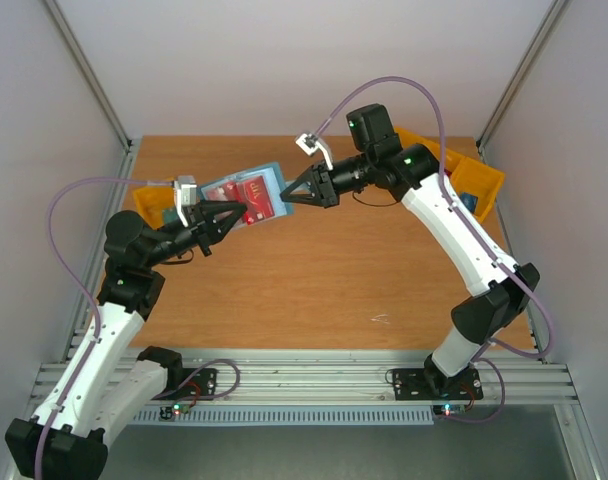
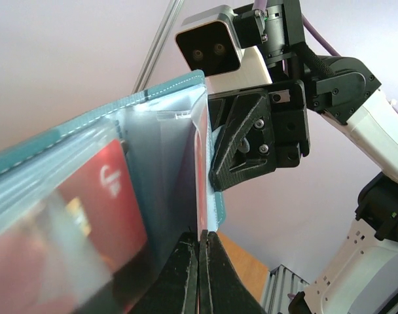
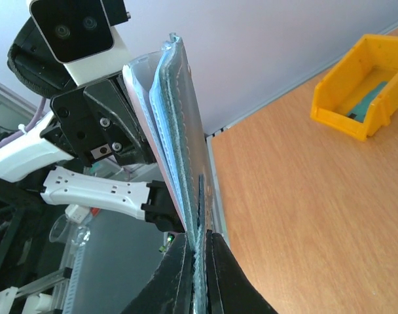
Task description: Take the credit cards out of the card holder
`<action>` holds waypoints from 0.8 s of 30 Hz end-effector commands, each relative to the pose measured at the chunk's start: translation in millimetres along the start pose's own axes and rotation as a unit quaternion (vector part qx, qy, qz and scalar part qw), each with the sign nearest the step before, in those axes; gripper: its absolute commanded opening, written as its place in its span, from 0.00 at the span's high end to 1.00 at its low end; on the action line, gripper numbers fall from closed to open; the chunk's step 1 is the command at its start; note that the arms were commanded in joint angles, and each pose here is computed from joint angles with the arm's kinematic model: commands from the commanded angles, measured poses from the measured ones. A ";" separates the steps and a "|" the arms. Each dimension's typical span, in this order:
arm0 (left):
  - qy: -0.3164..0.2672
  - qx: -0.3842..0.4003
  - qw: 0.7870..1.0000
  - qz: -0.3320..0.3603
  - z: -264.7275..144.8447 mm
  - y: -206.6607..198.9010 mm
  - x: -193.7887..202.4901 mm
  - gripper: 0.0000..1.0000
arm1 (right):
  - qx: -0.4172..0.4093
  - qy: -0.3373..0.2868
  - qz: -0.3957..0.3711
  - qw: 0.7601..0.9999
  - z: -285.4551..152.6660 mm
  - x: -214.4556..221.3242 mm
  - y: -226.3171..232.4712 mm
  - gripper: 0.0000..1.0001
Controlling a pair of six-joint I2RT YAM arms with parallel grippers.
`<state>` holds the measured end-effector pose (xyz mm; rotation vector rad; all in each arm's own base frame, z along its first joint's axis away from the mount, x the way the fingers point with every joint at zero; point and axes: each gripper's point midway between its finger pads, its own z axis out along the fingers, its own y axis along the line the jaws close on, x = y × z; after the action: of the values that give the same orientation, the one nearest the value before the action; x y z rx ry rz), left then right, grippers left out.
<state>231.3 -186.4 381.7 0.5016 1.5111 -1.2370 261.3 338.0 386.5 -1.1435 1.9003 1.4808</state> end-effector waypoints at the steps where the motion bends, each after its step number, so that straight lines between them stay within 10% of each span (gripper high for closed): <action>1: -0.009 -0.006 1.000 0.014 -0.9 2.6 -2.3 1.00 | 0.002 -0.023 -0.030 0.999 -25.0 -5.7 18.0 0.99; 24: -0.005 -0.005 1.000 0.019 -0.9 2.1 -0.8 1.00 | 0.031 -0.033 -0.005 0.999 -48.8 -1.1 6.6 0.99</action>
<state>232.8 -186.0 381.5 0.4993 1.5089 -1.2255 260.5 301.0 395.6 -1.0857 1.8987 1.4458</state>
